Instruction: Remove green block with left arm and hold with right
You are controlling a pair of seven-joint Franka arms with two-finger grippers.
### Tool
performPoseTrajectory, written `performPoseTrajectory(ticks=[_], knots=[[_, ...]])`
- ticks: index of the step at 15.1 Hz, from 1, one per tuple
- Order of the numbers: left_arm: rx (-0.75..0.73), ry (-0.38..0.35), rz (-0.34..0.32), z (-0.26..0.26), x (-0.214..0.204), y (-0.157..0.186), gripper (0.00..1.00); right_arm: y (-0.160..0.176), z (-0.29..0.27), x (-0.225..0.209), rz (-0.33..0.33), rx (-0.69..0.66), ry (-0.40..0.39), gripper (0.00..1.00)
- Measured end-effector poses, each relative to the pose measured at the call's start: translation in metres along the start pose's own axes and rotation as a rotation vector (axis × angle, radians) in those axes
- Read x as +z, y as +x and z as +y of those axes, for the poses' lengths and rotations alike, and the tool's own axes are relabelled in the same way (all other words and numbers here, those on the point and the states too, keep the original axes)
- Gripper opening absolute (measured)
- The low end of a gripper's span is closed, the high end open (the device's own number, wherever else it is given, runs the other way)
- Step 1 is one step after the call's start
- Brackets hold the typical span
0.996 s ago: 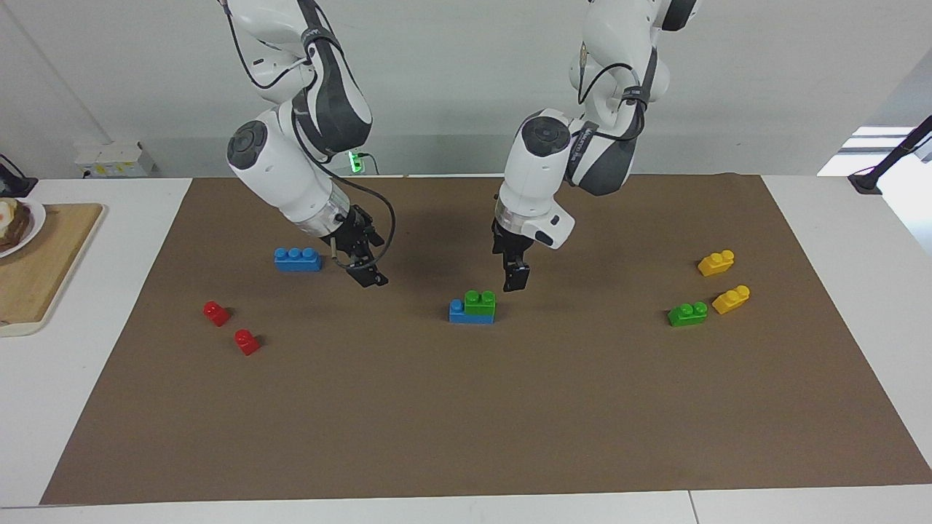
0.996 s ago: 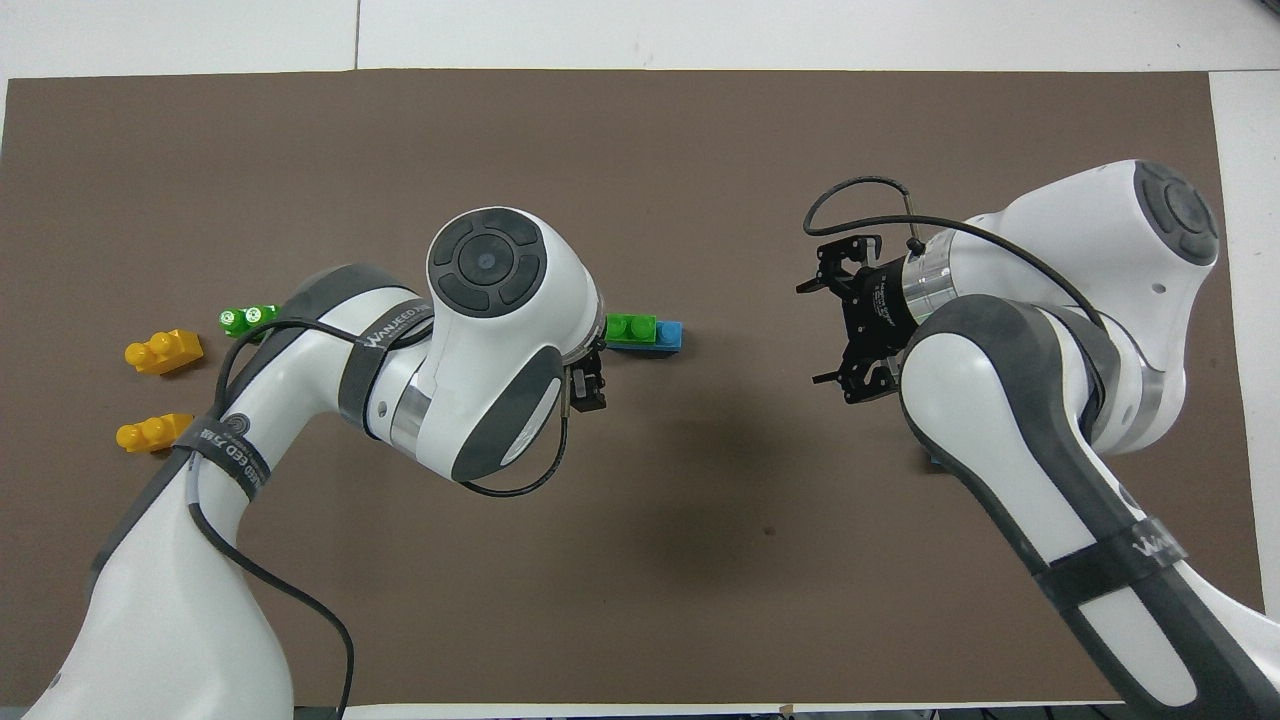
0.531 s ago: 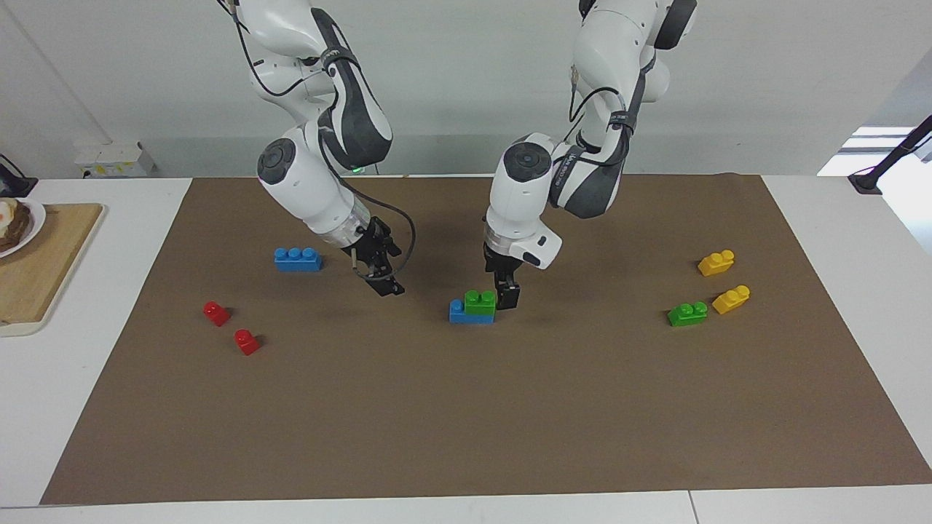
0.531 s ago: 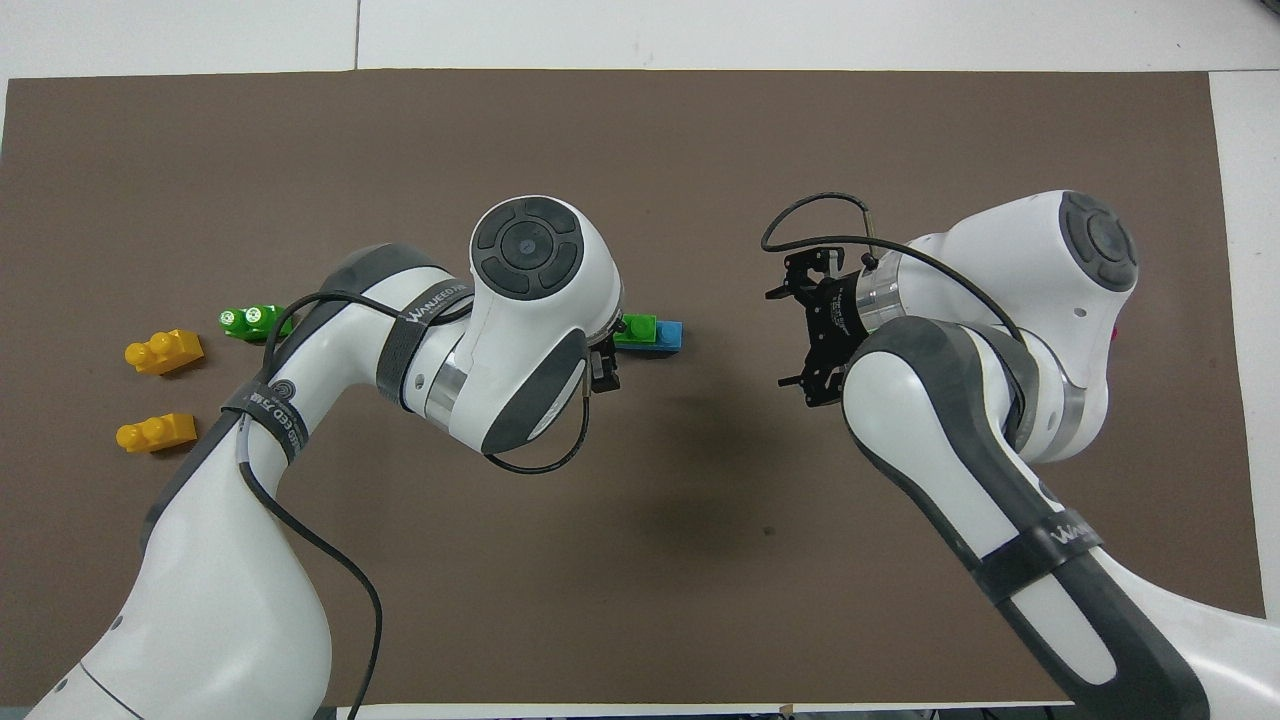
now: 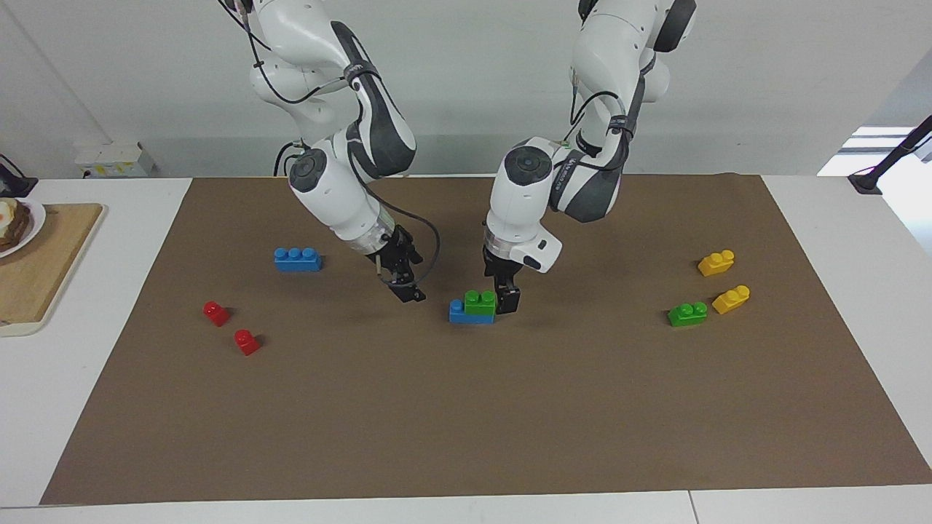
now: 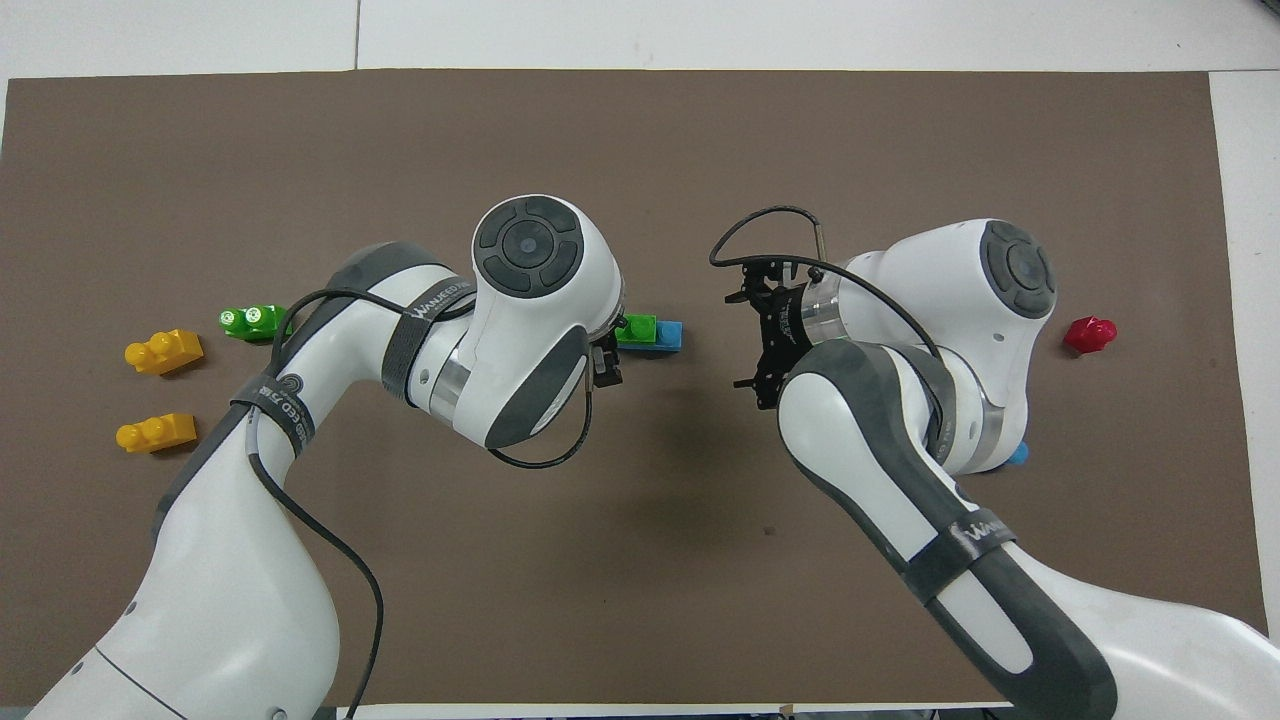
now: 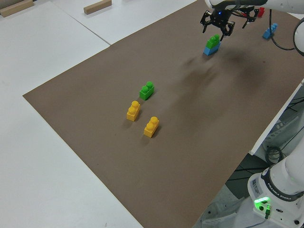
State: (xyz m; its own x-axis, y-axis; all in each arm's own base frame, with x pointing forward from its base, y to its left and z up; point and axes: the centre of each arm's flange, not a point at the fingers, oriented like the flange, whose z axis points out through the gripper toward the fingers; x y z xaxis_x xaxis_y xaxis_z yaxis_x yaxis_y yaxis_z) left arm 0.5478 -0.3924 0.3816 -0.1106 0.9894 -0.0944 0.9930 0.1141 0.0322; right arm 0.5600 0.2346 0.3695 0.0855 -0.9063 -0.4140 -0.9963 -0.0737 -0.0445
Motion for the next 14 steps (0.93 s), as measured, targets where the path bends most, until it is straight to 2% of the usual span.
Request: performPoseTrajectory(ticks=[7,14], knots=[[-0.002,-0.005,-0.006,0.004,0.015,0.000,1.00,-0.005,0.000,0.037,0.020,-0.011,0.011,0.97],[0.006,0.011,0.004,-0.001,0.029,-0.002,1.00,-0.016,0.002,0.064,0.019,-0.015,0.034,1.00]])
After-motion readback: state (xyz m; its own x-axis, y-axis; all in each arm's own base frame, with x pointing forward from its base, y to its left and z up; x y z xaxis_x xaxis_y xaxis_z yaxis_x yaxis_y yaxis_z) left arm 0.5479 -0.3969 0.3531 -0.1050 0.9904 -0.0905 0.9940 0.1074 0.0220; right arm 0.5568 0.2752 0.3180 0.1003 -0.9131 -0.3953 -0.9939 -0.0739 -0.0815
